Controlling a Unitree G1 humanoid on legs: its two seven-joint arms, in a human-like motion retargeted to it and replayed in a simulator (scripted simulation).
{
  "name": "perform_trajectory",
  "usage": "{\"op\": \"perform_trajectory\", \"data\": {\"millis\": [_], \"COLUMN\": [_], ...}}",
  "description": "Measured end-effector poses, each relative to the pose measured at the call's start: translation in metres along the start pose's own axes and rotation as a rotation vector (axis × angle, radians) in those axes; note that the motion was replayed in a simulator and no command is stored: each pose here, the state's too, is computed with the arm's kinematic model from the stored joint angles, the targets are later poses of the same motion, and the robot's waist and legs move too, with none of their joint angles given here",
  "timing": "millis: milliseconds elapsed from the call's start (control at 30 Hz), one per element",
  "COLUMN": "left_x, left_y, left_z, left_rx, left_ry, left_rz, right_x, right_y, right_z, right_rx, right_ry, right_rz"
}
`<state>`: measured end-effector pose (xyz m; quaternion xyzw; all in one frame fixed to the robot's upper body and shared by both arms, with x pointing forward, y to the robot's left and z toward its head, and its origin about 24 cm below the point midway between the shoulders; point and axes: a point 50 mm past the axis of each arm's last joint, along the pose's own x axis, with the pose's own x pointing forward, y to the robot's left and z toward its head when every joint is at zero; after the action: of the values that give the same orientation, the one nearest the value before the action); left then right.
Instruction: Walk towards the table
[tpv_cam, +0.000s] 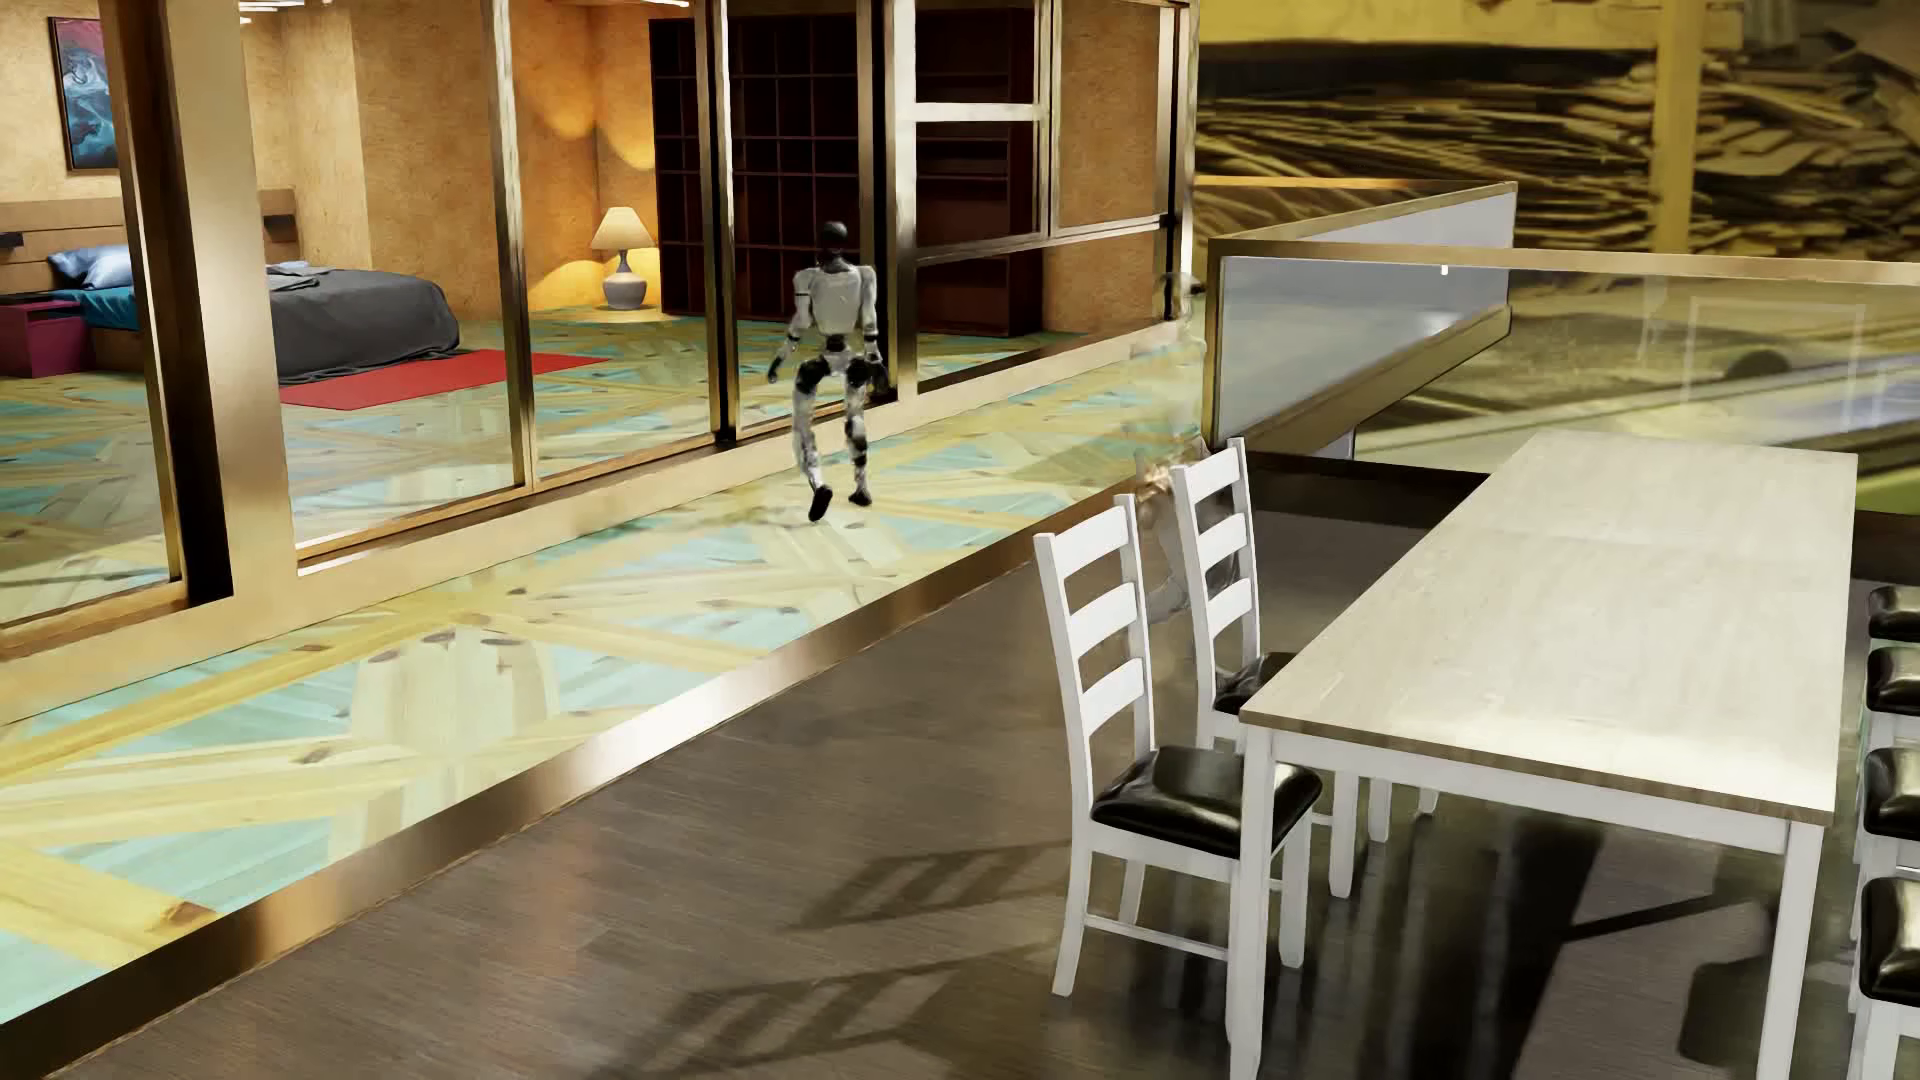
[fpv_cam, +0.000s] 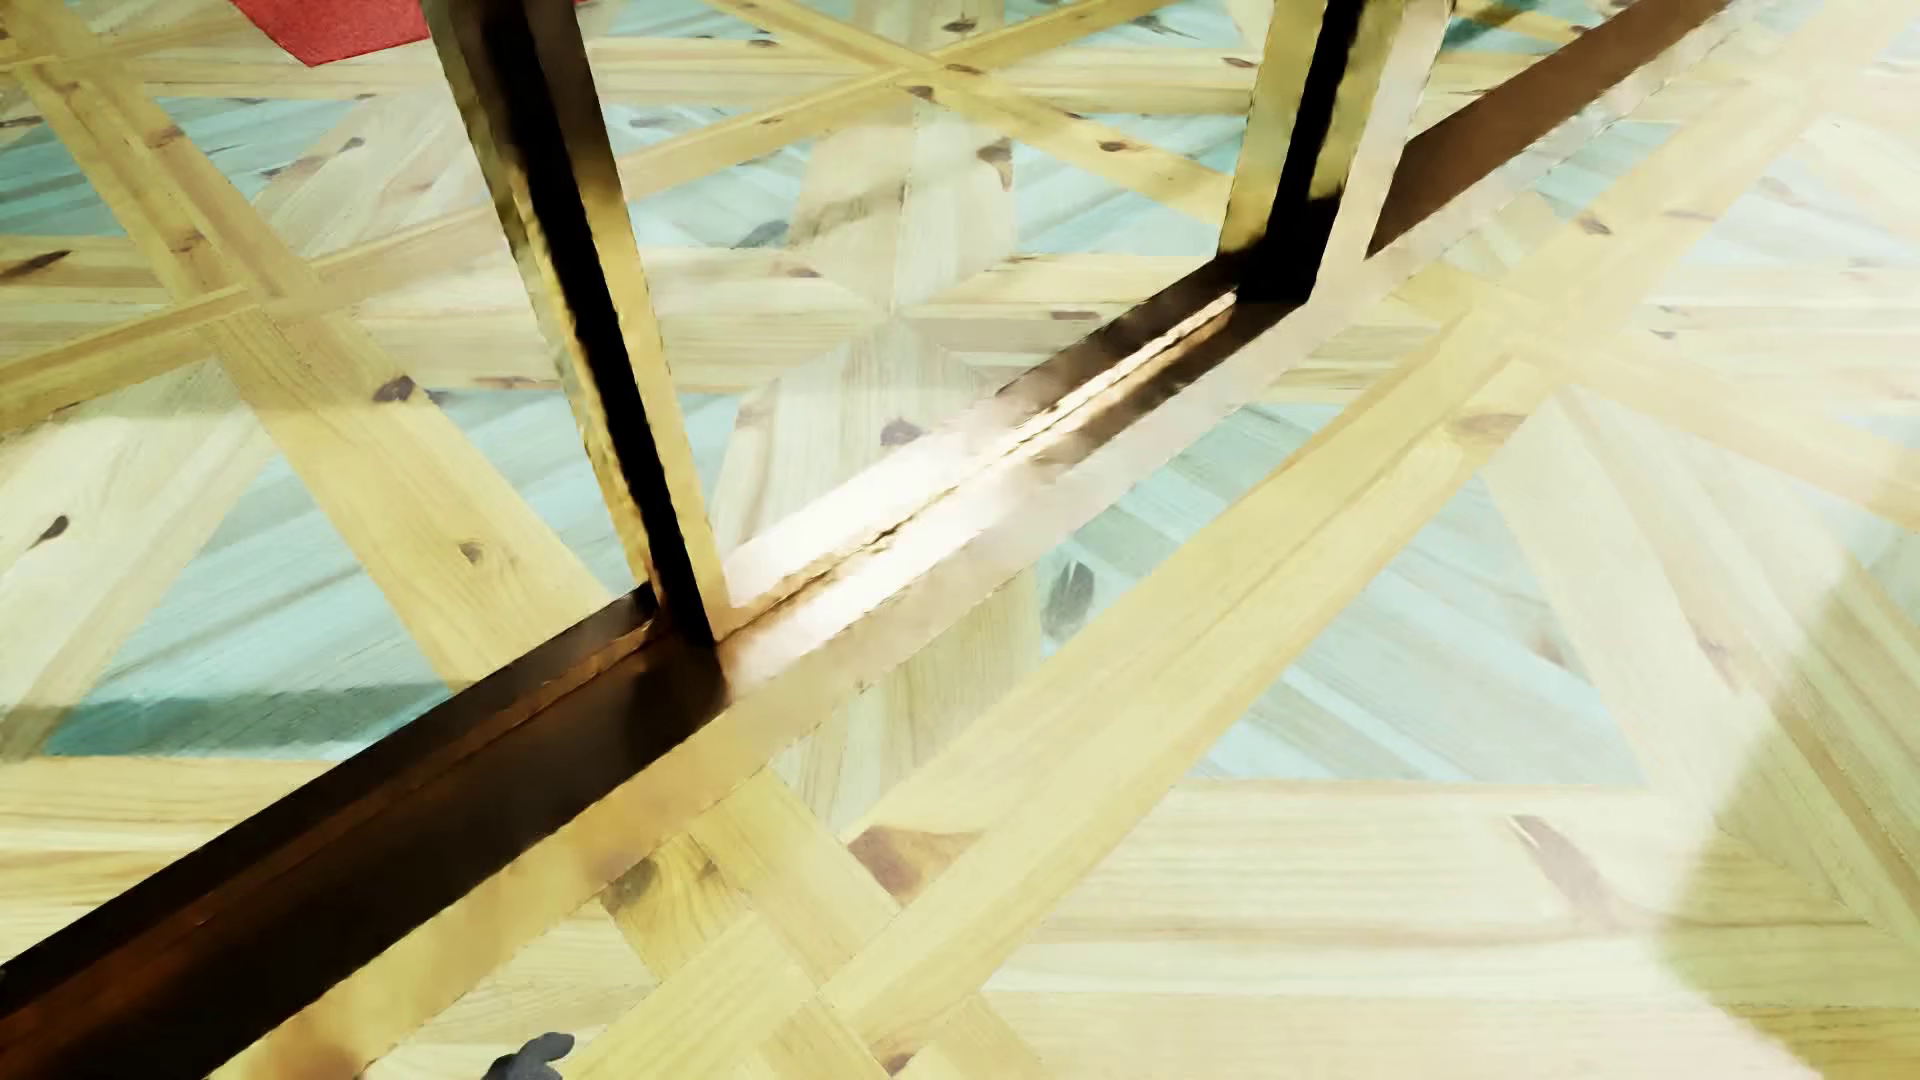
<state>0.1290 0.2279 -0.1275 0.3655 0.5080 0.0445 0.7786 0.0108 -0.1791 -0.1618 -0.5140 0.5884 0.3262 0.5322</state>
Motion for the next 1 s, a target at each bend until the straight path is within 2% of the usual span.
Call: {"op": "perform_trajectory", "data": {"millis": [67, 133, 167, 233, 300, 400, 467, 533, 600, 700, 767, 833, 900, 1000], "left_x": [-0.008, -0.023, -0.032, -0.048, -0.06, -0.061, -0.05, -0.04, -0.033, -0.032, -0.035, -0.036, -0.032, -0.029], "left_y": [-0.03, -0.052, -0.061, -0.073, -0.082, -0.088, -0.083, -0.071, -0.049, -0.016, -0.005, 0.0, 0.003, 0.0], "left_z": [-0.046, -0.073, -0.084, -0.103, -0.118, -0.116, -0.097, -0.066, -0.03, 0.01, 0.03, 0.043, 0.045, 0.015], "left_rx": [0.041, 0.218, 0.231, 0.095, 0.011, 0.211, 0.31, 0.251, 0.128, -0.047, -0.065, -0.027, 0.007, -0.028], "left_ry": [0.199, 0.185, 0.177, 0.228, 0.291, 0.239, 0.166, 0.062, -0.102, -0.278, -0.378, -0.431, -0.409, -0.255], "left_rz": [-0.151, -0.273, -0.306, -0.34, -0.37, -0.465, -0.455, -0.348, -0.204, -0.03, 0.01, 0.007, 0.02, 0.042], "right_x": [0.0, -0.007, -0.014, -0.035, -0.059, -0.078, -0.073, -0.053, -0.027, 0.002, 0.007, 0.003, 0.0, 0.004], "right_y": [-0.057, -0.12, -0.149, -0.197, -0.23, -0.245, -0.229, -0.193, -0.144, -0.056, 0.0, 0.033, 0.038, 0.009], "right_z": [0.011, 0.019, 0.022, 0.025, 0.022, 0.004, -0.018, -0.032, -0.035, -0.03, -0.026, -0.026, -0.022, -0.03], "right_rx": [0.032, 0.055, 0.062, 0.102, 0.182, 0.302, 0.39, 0.447, 0.39, 0.174, 0.06, 0.014, 0.005, -0.049], "right_ry": [-0.051, -0.088, -0.098, -0.121, -0.171, -0.232, -0.19, -0.106, -0.031, 0.025, 0.007, -0.014, -0.019, 0.033], "right_rz": [-0.189, -0.361, -0.443, -0.621, -0.796, -0.94, -0.939, -0.808, -0.58, -0.143, 0.172, 0.347, 0.299, 0.06]}}
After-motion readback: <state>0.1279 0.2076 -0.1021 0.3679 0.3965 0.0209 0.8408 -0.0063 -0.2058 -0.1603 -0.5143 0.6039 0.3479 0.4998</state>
